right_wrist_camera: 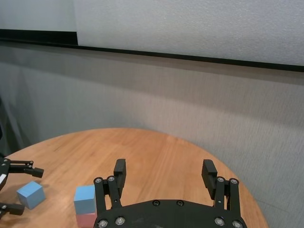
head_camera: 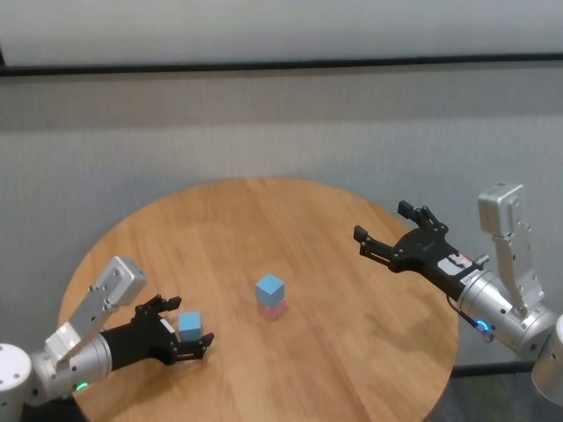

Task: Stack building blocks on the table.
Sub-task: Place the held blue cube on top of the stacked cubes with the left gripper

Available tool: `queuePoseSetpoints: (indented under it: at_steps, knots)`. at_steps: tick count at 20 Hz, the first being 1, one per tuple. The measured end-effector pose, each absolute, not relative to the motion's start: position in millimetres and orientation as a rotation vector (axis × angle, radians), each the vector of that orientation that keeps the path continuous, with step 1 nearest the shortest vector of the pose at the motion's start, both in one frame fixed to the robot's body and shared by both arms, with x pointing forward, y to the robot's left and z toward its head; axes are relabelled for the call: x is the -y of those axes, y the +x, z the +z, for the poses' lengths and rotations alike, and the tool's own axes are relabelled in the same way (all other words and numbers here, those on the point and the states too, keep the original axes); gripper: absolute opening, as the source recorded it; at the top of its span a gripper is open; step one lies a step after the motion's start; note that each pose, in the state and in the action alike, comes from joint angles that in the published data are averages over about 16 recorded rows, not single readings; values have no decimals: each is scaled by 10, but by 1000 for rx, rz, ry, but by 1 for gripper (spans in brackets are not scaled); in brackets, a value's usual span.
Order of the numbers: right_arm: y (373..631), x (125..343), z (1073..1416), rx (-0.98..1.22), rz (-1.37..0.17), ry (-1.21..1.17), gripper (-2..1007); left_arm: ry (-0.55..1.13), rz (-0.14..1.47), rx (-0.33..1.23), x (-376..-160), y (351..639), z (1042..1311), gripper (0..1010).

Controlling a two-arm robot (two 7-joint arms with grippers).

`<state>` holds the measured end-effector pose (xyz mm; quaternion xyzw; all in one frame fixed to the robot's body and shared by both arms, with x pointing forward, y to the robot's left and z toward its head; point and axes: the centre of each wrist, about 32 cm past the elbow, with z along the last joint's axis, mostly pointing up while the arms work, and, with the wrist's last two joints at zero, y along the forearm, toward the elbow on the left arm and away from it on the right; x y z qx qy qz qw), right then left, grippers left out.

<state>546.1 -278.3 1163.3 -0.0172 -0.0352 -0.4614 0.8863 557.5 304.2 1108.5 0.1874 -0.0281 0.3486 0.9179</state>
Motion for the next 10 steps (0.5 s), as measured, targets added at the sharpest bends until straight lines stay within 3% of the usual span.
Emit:
queuePoseSetpoints:
  at_steps: [10]
  knots:
    - [5461,2783,11633,73,-960,-36,1005,390,721,44,-3028,5579,11064,999]
